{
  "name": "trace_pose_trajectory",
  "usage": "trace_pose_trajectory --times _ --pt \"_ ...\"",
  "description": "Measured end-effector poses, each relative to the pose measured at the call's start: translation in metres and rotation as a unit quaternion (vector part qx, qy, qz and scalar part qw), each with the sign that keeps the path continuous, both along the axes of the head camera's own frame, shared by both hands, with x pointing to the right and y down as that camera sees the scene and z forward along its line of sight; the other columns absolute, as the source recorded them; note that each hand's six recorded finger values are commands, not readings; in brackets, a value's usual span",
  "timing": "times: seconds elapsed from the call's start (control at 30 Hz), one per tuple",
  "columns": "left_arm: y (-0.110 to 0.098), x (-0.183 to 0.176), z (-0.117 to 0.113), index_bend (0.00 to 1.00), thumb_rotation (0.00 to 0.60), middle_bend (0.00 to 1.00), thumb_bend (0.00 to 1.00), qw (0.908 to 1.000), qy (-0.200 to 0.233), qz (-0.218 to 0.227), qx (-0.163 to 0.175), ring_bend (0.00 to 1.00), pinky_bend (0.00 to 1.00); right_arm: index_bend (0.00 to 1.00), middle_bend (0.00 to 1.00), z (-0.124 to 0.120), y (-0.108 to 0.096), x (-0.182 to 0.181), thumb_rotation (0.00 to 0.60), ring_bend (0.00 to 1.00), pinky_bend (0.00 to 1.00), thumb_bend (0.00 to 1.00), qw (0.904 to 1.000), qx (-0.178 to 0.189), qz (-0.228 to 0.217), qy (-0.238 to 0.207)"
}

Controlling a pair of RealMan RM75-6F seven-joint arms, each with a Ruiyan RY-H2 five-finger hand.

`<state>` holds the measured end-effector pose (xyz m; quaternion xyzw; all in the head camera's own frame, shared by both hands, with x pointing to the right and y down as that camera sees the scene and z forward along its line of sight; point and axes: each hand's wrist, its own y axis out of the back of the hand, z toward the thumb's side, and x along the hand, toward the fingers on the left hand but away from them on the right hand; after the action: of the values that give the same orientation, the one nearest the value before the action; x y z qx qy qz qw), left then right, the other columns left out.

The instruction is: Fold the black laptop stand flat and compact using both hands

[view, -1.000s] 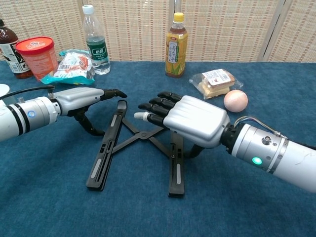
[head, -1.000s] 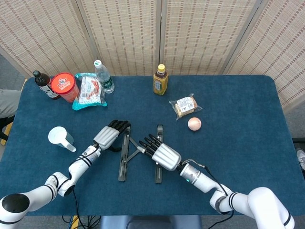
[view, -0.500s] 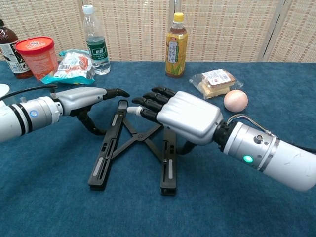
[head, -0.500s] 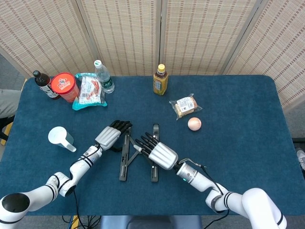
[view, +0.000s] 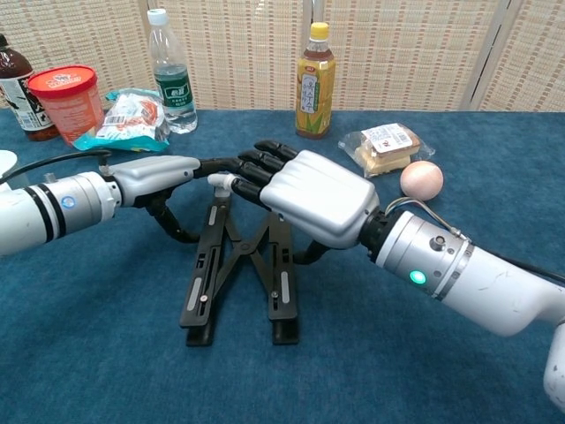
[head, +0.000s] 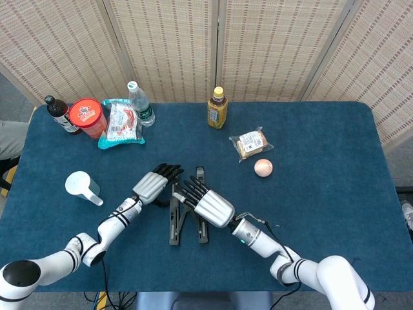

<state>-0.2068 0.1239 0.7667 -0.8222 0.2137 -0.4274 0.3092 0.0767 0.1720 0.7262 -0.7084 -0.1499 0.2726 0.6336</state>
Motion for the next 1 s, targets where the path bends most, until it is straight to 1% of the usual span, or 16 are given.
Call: trace_pose_trajectory --times 0.2,0.37,0.57,0.67,0.73,0.83,0.93,1.0 --pt "-0.001 0.000 -0.001 0.00 0.600 0.00 0.18 1.0000 -0.001 0.001 0.001 0.00 0.00 0.00 0.00 0.000 0.000 -0.004 0.600 0.00 0.00 0.00 1.0000 0.006 -0.006 0.000" --pt "0.001 -0.001 -0.002 0.00 0.600 0.00 0.18 0.9999 0.007 -0.002 -0.010 0.00 0.00 0.00 0.00 -0.001 -0.001 -0.006 0.600 0.00 0.00 0.00 0.9999 0.007 -0.014 -0.003" --pt "-0.003 -0.012 -0.005 0.00 0.600 0.00 0.18 1.0000 -0.005 -0.006 -0.003 0.00 0.00 0.00 0.00 -0.003 -0.002 -0.004 0.600 0.00 0.00 0.00 0.9995 -0.004 -0.032 0.003" --pt "-0.006 -0.023 -0.009 0.00 0.600 0.00 0.18 0.9998 -0.010 -0.016 0.003 0.00 0.00 0.00 0.00 -0.009 -0.003 -0.003 0.600 0.00 0.00 0.00 0.9989 -0.019 -0.043 0.000" --pt "-0.009 -0.031 -0.013 0.00 0.600 0.00 0.18 0.9996 -0.013 -0.024 0.010 0.00 0.00 0.00 0.00 -0.014 -0.004 -0.001 0.600 0.00 0.00 0.00 0.9978 -0.035 -0.057 -0.001" --pt "-0.013 -0.044 -0.020 0.00 0.600 0.00 0.18 0.9990 -0.018 -0.036 0.020 0.00 0.00 0.00 0.00 -0.020 -0.007 0.003 0.600 0.00 0.00 0.00 0.9941 -0.061 -0.089 0.011" --pt "-0.018 -0.058 -0.029 0.00 0.600 0.00 0.18 0.9980 -0.025 -0.048 0.032 0.00 0.00 0.00 0.00 -0.025 -0.008 0.006 0.600 0.00 0.00 0.00 0.9869 -0.092 -0.127 0.038" --pt "-0.020 -0.066 -0.034 0.00 0.600 0.00 0.18 0.9973 -0.029 -0.055 0.038 0.00 0.00 0.00 0.00 -0.027 -0.008 0.005 0.600 0.00 0.00 0.00 0.9799 -0.110 -0.156 0.060"
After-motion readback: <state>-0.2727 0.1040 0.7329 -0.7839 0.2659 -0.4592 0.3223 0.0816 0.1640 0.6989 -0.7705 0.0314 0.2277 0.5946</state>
